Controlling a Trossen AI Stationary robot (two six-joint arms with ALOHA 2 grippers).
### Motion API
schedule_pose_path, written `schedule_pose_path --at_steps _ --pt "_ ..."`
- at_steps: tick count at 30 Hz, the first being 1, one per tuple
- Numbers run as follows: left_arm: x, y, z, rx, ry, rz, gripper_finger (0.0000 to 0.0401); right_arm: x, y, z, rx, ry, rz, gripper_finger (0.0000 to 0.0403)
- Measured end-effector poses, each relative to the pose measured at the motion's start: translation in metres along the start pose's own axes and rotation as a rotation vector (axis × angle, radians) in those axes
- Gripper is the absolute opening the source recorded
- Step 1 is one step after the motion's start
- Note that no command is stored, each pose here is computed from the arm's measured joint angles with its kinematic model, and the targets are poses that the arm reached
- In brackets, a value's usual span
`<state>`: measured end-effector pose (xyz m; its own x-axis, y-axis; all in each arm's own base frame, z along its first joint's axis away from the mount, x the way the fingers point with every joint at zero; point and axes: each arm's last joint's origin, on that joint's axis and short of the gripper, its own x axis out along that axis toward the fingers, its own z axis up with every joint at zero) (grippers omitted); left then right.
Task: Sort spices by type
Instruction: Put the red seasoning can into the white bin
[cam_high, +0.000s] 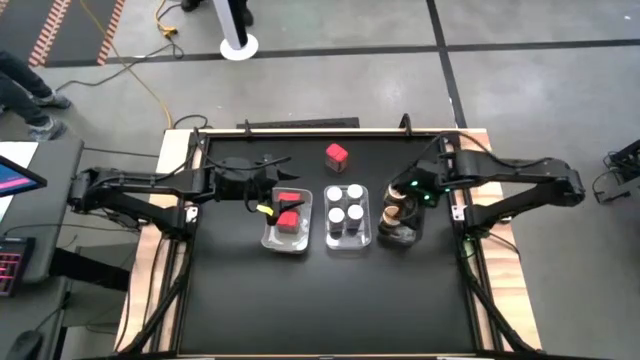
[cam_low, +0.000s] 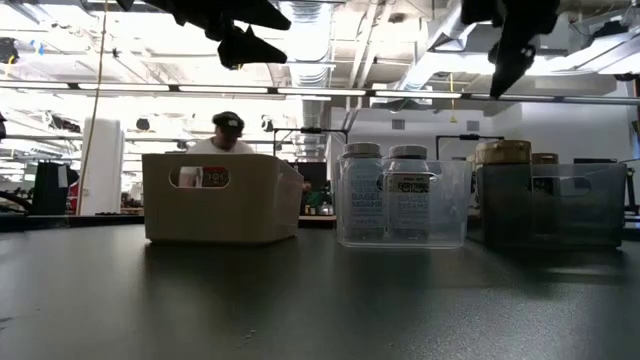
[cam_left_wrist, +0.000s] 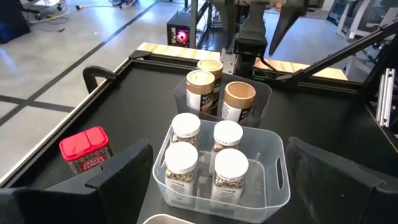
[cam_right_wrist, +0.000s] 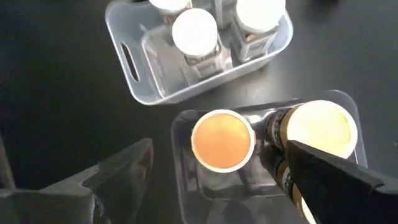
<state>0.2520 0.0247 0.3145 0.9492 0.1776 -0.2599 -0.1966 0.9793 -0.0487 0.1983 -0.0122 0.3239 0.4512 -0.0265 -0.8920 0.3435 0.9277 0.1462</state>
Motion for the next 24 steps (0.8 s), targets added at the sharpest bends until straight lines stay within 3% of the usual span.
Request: schedule_pose_path --at_steps 9,16,24 --pt "0.000 0.000 0.000 -0.012 -0.002 0.001 0.0353 -0.044 -0.007 -0.027 0.121 -0.175 0.047 0.0393" --pt "0.000 0.000 0.000 -0.023 -0.005 0.003 0.0353 -0.056 -0.019 -0.067 0.156 -0.255 -0.101 0.0393" --pt "0.008 0.020 0.010 -0.136 0.056 0.157 0.0344 -0.055 -0.032 -0.097 0.250 -0.314 -0.097 0.0393"
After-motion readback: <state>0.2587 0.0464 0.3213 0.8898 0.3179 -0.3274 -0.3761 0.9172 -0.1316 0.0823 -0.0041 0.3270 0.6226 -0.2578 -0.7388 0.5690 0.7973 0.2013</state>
